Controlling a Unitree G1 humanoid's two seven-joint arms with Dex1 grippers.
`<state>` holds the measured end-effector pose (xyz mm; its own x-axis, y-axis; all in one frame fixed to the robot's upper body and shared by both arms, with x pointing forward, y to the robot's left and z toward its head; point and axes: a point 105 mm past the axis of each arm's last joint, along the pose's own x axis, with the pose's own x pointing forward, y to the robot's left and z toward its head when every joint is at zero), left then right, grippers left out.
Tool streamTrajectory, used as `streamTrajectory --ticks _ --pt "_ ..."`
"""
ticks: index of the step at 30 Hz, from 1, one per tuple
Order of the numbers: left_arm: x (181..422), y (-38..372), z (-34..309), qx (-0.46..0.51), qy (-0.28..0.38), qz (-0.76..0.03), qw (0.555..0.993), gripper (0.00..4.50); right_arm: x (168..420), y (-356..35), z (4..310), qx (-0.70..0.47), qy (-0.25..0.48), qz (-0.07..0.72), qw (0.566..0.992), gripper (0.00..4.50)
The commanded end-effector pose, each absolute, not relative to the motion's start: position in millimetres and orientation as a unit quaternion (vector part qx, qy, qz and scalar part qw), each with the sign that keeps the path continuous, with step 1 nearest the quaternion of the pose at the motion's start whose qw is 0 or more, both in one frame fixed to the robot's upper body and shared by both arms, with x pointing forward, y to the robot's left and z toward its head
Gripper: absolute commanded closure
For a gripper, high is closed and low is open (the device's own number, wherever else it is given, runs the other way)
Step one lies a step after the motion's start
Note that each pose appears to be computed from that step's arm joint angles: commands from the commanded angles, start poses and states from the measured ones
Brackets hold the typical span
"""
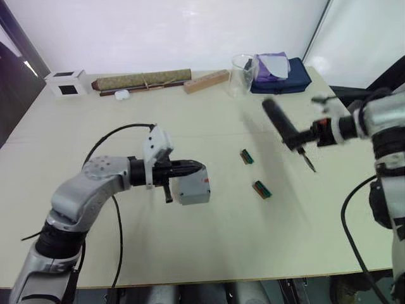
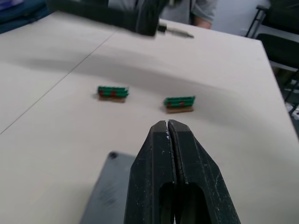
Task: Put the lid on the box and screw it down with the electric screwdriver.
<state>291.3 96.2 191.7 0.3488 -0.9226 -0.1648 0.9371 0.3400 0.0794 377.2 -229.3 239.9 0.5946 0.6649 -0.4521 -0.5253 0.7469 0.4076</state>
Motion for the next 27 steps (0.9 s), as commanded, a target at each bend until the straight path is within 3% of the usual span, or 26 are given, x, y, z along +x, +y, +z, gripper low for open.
streamTrajectory --ticks 1,7,9,20,24,27 --pt "300 112 198 0.087 0.050 -0.565 0.819 4.50 338 -193 306 0.215 0.105 0.453 0.859 2.36" --pt "311 126 192 0.106 0.075 -0.563 0.816 4.50 306 -147 325 0.272 -0.093 0.480 0.829 2.36" --pt "309 122 195 0.110 0.077 -0.573 0.808 4.50 302 -128 319 0.259 -0.126 0.466 0.837 2.36" --pt "301 109 186 0.132 0.089 -0.592 0.790 4.50 304 -78 292 0.190 -0.195 0.409 0.871 2.36" --pt "296 103 172 0.143 0.098 -0.594 0.785 4.50 309 -66 269 0.074 -0.208 0.396 0.891 2.36" --pt "296 104 165 0.152 0.110 -0.592 0.784 4.50 309 -56 261 0.060 -0.221 0.398 0.888 2.36"
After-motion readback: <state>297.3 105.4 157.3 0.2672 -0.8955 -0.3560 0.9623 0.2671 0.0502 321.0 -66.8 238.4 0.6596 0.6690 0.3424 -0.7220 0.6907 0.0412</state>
